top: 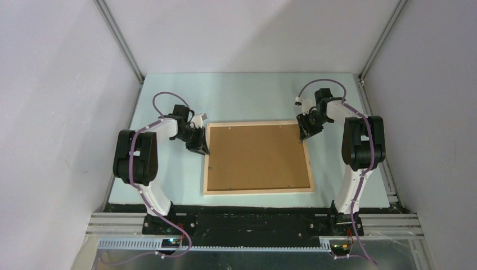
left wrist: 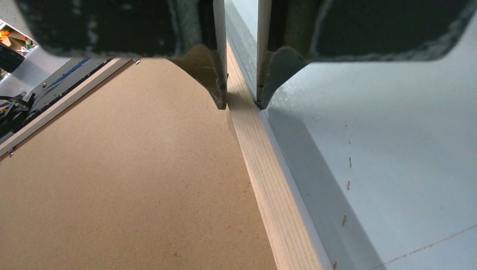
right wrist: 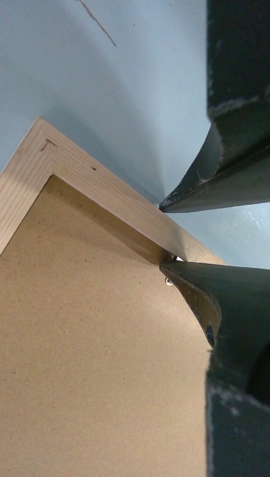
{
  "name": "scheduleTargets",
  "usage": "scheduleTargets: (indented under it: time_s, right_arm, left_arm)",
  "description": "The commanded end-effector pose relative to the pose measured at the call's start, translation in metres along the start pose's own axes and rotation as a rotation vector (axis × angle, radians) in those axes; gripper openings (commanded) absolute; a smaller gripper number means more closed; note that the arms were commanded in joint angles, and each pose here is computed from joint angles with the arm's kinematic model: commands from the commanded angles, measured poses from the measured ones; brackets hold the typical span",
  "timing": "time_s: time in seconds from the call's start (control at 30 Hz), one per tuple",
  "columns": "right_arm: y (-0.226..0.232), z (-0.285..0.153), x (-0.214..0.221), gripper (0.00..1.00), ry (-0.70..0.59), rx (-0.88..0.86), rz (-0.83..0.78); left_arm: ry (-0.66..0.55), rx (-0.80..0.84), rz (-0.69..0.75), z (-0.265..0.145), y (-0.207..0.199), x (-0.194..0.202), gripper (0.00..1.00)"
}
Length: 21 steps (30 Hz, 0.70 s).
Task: Put the photo into the frame
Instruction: Install the photo frame at the center of the board.
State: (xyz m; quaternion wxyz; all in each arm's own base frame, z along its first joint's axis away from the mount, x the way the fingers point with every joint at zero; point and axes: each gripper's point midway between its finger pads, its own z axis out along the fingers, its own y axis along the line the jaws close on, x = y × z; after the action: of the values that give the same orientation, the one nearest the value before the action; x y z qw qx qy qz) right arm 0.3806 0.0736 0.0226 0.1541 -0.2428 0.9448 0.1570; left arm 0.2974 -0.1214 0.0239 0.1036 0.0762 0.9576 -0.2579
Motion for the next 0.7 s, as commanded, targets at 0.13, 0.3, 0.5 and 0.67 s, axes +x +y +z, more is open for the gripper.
scheduleTargets:
  time_s: [0.13, 0.3, 0.5, 0.67]
  right_arm:
    - [-0.002, 0.002, 0.019, 0.41, 0.073, -0.008, -0.083]
    - [-0.001, 0.004, 0.021, 0.41, 0.080, -0.017, -0.098]
    - [-0.003, 0.006, 0.026, 0.42, 0.105, -0.023, -0.124]
    - [-0.006, 0.009, 0.029, 0.43, 0.127, -0.025, -0.142]
  left_arm:
    - [0.029, 0.003, 0.025, 0.004, 0.006, 0.008, 0.00]
    - [0.030, 0.002, 0.024, 0.004, 0.006, 0.008, 0.00]
    - [0.031, 0.003, 0.025, 0.005, 0.006, 0.008, 0.00]
    - [0.030, 0.001, 0.026, 0.004, 0.006, 0.008, 0.00]
